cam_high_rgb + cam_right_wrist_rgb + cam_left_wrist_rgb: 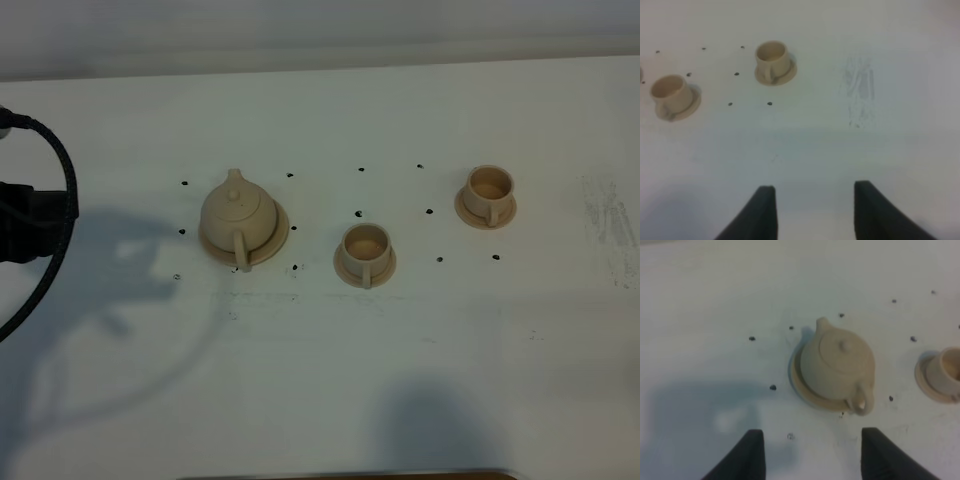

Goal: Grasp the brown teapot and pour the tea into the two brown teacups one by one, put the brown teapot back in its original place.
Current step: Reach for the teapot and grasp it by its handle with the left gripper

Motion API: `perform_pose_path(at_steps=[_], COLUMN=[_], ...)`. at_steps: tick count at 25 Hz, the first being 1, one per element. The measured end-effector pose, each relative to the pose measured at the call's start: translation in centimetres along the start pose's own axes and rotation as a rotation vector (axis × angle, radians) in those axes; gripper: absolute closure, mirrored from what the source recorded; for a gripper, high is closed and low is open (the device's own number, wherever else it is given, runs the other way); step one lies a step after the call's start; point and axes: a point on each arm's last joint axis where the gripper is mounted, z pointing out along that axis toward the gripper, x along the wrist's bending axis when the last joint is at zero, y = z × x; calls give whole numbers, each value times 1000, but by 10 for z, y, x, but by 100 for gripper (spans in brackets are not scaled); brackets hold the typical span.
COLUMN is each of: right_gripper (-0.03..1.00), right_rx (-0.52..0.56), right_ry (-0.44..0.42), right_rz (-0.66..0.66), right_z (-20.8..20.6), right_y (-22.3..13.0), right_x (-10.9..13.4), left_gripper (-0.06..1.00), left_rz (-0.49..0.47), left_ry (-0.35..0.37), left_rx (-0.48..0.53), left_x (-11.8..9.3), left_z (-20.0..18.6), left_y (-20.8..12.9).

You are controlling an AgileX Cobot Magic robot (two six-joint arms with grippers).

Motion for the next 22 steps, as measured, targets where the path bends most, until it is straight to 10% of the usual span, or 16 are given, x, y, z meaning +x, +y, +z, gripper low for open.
perform_pose_path(at_steps=[16,22], right_gripper=[71,73], right_rx=[0,0], right_ry=[0,0], right_rz=[1,-1], right_z=[0,0], right_y=[0,0], right_x=[0,0], left_gripper=[53,53], left_rz=[-49,35], left_ry=[-30,-60], left_rx=[46,163], left_x=[4,-31], left_z=[19,46], left_y=[-2,-3])
